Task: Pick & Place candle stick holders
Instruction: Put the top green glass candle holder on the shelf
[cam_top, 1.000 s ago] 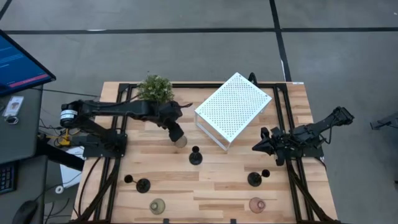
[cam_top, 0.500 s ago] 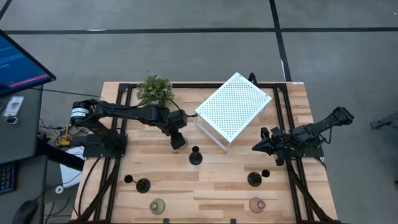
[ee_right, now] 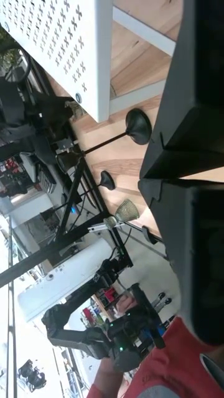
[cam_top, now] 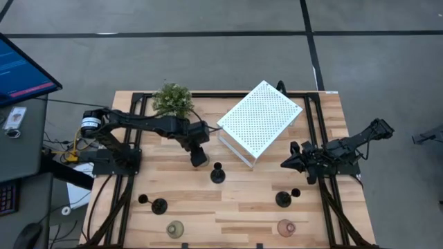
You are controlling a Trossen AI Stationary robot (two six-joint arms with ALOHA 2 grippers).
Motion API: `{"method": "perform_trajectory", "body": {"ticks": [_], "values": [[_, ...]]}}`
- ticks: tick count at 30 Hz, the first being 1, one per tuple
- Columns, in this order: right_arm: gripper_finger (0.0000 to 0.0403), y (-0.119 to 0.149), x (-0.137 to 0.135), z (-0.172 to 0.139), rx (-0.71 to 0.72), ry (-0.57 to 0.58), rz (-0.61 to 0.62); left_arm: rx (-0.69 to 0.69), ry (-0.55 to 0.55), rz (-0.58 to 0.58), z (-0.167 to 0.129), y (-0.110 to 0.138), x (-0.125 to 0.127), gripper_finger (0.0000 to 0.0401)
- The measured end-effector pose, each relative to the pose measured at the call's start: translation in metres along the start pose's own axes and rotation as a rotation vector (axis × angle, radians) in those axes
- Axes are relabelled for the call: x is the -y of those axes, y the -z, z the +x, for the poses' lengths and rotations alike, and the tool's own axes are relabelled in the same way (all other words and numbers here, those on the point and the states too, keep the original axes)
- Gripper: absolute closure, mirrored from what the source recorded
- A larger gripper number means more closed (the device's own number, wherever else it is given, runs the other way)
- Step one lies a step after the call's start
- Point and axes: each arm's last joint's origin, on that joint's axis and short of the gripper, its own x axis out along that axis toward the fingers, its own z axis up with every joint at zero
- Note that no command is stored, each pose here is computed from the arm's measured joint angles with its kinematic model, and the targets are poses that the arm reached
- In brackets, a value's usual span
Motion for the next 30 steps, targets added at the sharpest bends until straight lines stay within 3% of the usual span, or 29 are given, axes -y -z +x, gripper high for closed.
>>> {"method": "perform_trajectory", "body": {"ticks": [2, 12, 19, 26, 30], "values": [[0.0401, 0.0, 0.0, 0.0, 0.0, 0.0, 0.0, -0.006, 0.004, -0.007, 0.0, 0.001, 0.0, 0.0366], [0.0401, 0.0, 0.0, 0.0, 0.0, 0.0, 0.0, 0.019, -0.093, -0.002, -0.002, 0.003, 0.004, 0.0366], [0.0401, 0.0, 0.0, 0.0, 0.0, 0.0, 0.0, 0.137, -0.166, -0.032, -0.035, 0.007, 0.005, 0.0368], [0.0401, 0.0, 0.0, 0.0, 0.0, 0.0, 0.0, 0.214, -0.087, -0.141, -0.084, 0.025, 0.003, 0.0371], [0.0401, 0.0, 0.0, 0.0, 0.0, 0.0, 0.0, 0.336, -0.017, -0.214, -0.114, 0.033, 0.003, 0.0371]]}}
